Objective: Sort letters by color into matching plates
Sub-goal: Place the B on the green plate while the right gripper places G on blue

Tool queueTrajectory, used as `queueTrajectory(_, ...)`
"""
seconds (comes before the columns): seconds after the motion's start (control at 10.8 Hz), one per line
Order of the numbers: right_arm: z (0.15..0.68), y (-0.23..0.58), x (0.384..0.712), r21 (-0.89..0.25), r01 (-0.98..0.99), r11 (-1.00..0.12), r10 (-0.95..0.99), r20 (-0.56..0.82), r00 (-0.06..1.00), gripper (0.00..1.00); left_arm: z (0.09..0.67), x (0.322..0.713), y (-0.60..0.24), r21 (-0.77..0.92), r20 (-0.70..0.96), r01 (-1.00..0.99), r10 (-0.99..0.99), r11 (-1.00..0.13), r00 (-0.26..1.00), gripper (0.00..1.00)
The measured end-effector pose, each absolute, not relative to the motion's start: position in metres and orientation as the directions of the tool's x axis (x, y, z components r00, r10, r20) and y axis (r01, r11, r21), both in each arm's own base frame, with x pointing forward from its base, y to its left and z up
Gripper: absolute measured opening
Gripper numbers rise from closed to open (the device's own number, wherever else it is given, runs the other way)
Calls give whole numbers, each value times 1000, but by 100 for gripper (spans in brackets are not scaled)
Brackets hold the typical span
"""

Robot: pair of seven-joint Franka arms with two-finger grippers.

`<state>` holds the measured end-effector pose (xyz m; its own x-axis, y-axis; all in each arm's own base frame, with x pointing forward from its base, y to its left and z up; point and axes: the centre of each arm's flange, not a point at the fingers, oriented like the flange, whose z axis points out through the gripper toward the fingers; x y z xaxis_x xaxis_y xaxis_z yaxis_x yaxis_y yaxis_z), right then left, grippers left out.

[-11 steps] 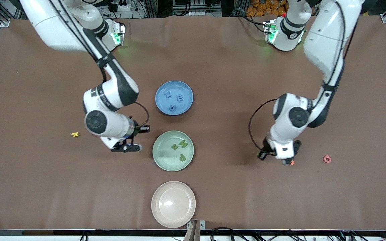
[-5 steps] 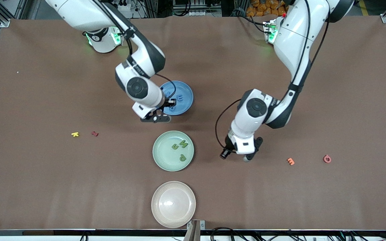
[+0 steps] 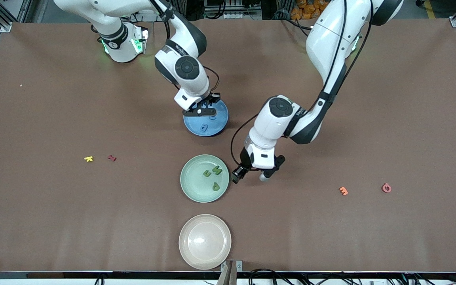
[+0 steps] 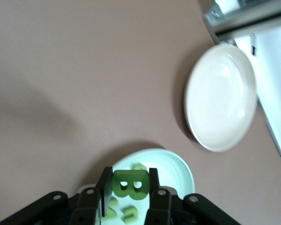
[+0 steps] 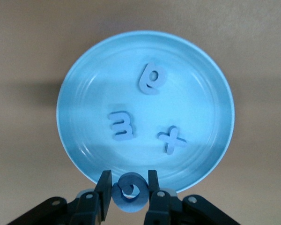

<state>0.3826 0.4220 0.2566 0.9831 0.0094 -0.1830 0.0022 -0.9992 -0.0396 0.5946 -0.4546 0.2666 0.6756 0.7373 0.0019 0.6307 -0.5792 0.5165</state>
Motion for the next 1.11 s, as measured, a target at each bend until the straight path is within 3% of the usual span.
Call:
queueTrajectory(0.28, 235, 416, 362, -39, 18, -999, 23, -153, 988, 35, 268, 569, -492, 542, -8, 600, 710, -589, 705, 35)
queueTrajectory(0.55, 232, 413, 362, -29, 31, -999, 35, -143, 989, 35, 273, 558, -520, 563, -12, 585, 701, -585, 713, 37)
queueTrajectory(0.83, 231, 406, 370, -27, 13, -1000, 17, -138, 990, 40, 267, 555, -523, 546, 12, 579, 697, -605, 717, 78)
queueTrajectory(0.92, 231, 404, 372, -27, 8, -1000, 11, -137, 990, 46, 260, 559, -516, 502, 23, 601, 704, -622, 710, 92)
queueTrajectory(1.01, 232, 404, 374, -29, 3, -1000, 7, -135, 991, 59, 250, 569, -498, 434, 46, 633, 717, -641, 695, 100)
queueTrajectory(1.11, 235, 405, 376, -32, -1, -999, 4, -131, 991, 72, 237, 582, -474, 352, 84, 652, 716, -672, 693, 100)
